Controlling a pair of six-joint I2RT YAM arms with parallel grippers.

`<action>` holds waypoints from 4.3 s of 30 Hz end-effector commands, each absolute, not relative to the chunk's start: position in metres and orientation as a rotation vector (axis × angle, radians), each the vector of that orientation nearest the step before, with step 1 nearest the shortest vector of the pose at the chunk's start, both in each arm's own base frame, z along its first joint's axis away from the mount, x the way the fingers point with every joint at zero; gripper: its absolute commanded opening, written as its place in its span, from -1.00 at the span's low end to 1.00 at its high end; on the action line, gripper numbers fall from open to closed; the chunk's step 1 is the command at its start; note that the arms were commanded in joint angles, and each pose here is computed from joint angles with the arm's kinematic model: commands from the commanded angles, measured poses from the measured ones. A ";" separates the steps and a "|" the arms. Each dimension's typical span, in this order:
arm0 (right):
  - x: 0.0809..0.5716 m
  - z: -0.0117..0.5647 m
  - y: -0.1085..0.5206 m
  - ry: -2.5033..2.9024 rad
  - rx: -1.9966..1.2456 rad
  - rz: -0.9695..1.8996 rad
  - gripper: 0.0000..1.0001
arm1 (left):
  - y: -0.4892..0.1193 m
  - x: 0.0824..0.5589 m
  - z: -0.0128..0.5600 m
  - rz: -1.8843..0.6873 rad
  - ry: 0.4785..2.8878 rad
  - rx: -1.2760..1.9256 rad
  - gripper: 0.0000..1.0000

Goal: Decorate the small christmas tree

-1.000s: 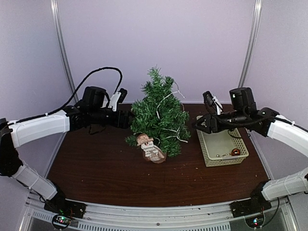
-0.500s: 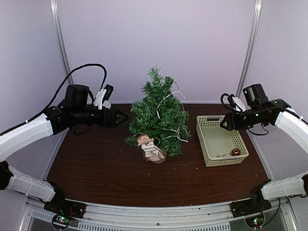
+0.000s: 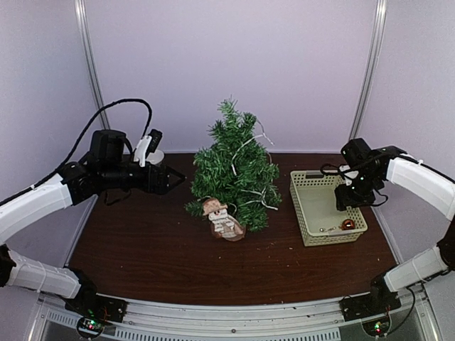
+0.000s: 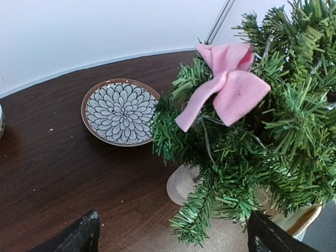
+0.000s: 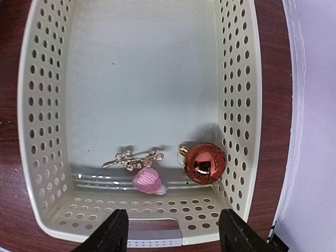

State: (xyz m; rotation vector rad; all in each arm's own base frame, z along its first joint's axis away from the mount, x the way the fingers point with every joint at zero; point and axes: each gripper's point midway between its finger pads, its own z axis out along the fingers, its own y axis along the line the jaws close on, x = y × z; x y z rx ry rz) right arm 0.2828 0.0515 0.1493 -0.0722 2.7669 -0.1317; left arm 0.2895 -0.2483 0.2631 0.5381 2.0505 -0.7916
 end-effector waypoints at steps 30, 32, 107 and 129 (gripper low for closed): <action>0.306 0.050 0.012 2.800 0.436 -0.372 0.42 | -0.239 0.291 0.284 -0.789 1.954 0.480 0.95; 0.312 0.046 0.016 2.811 0.444 -0.328 0.36 | -0.239 0.291 0.284 -0.785 1.952 0.478 0.95; 0.343 0.041 0.059 2.998 -0.578 -0.057 -0.01 | -0.247 0.290 0.307 -0.795 1.931 0.552 0.95; 0.335 0.259 0.132 2.321 -0.427 0.539 -0.02 | -0.245 0.274 0.341 -0.758 1.730 0.674 0.95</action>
